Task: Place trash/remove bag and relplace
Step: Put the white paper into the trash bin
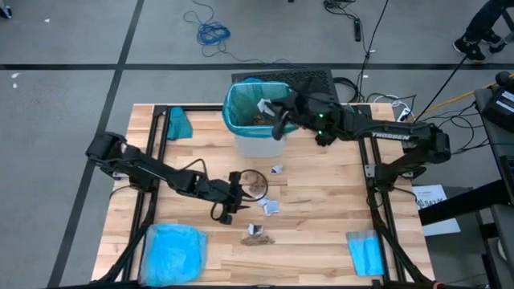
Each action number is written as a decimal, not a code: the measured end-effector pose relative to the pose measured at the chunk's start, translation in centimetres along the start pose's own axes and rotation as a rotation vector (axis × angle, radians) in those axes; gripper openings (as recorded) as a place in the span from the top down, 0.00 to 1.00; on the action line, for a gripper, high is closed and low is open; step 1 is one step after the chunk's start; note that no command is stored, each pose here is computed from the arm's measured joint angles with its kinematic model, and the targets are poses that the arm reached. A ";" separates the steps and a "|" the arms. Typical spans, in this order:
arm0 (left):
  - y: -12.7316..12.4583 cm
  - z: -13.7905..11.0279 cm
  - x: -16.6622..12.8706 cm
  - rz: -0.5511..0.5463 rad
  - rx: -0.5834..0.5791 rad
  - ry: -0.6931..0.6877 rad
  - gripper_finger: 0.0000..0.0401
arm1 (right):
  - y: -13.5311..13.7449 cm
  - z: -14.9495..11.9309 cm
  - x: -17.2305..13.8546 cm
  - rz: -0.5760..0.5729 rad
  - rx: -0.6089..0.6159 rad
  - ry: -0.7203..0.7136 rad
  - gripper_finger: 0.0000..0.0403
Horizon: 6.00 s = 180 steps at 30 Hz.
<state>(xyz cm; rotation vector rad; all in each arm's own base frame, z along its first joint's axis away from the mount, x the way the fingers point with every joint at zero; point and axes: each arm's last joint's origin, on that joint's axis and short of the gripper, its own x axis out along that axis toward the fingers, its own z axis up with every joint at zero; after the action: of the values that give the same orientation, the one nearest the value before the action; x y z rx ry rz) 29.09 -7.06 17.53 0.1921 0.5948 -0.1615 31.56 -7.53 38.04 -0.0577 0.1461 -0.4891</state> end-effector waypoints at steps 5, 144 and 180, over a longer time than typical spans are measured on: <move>0.3 -0.2 1.3 0.009 -0.005 0.026 0.60 | 0.7 0.2 -0.1 0.113 -0.038 -0.007 0.79; -0.2 3.2 -9.6 0.142 -0.119 0.112 0.63 | 16.2 -18.5 -8.8 0.367 0.232 0.132 1.00; -3.9 -0.9 0.7 -0.039 -0.123 -0.009 0.63 | -0.7 -1.4 -0.9 0.204 -0.009 0.022 0.69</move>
<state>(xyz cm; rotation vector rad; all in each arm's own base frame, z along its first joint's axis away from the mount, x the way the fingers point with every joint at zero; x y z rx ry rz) 28.34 -10.72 15.90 0.0607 0.5980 -0.1631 30.28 -7.73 36.86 -0.0456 0.1737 -0.2855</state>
